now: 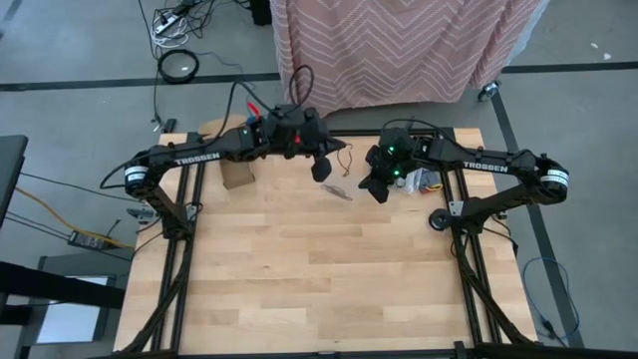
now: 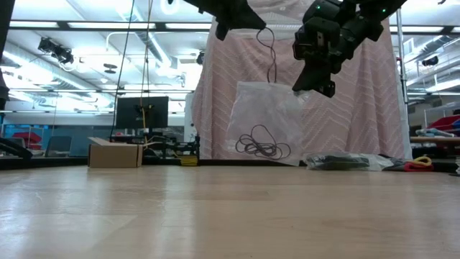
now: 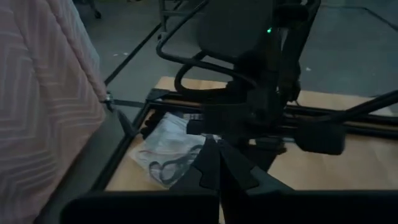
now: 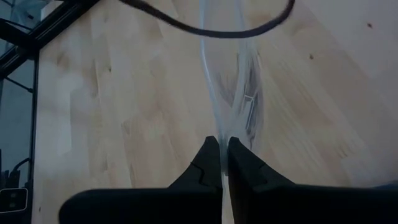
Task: Sort rubber bands
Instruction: Put the black rubber band into the transparent zip bag
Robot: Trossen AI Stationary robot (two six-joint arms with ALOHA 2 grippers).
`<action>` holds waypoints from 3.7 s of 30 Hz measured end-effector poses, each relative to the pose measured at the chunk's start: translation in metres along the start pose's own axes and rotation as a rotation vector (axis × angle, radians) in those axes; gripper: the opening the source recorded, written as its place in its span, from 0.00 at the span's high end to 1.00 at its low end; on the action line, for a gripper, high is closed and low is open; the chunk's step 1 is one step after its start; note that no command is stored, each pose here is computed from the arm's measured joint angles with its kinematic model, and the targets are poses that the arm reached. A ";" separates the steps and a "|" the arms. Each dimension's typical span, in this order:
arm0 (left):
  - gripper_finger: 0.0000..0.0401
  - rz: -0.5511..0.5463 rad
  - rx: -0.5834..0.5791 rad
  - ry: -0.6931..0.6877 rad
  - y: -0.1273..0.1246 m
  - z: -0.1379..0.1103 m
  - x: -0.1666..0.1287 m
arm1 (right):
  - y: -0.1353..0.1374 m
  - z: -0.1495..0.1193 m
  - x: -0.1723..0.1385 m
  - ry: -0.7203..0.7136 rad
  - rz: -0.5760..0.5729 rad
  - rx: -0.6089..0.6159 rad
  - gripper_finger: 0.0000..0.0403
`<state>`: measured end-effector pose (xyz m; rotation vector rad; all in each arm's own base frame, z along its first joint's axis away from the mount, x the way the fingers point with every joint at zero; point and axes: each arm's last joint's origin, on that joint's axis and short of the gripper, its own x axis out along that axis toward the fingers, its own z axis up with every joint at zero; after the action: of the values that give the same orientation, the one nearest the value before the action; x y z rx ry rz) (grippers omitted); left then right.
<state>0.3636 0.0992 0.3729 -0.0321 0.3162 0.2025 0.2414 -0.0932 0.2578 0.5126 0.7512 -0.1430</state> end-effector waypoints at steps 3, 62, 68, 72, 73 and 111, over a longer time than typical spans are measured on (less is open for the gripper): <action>1.00 -0.014 0.006 0.010 -0.005 -0.001 0.000 | 0.000 0.000 0.000 -0.001 -0.001 0.000 1.00; 1.00 0.339 -0.365 -0.286 -0.001 -0.001 0.041 | -0.025 0.005 -0.008 -0.095 -0.357 0.113 1.00; 1.00 0.322 -0.387 -0.294 -0.006 -0.005 0.049 | -0.025 0.005 -0.008 -0.096 -0.356 0.113 1.00; 1.00 0.316 -0.385 -0.281 -0.009 -0.009 0.055 | -0.025 0.005 -0.008 -0.097 -0.356 0.116 1.00; 1.00 0.316 -0.384 -0.274 -0.009 -0.011 0.055 | -0.025 0.005 -0.008 -0.096 -0.356 0.116 1.00; 1.00 -0.202 -0.108 0.070 -0.008 -0.014 0.017 | -0.008 -0.005 -0.006 0.088 0.199 -0.012 1.00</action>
<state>0.3767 0.0933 0.3545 -0.1771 0.3693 0.0175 0.2316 -0.0979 0.2555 0.5818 0.7816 0.0695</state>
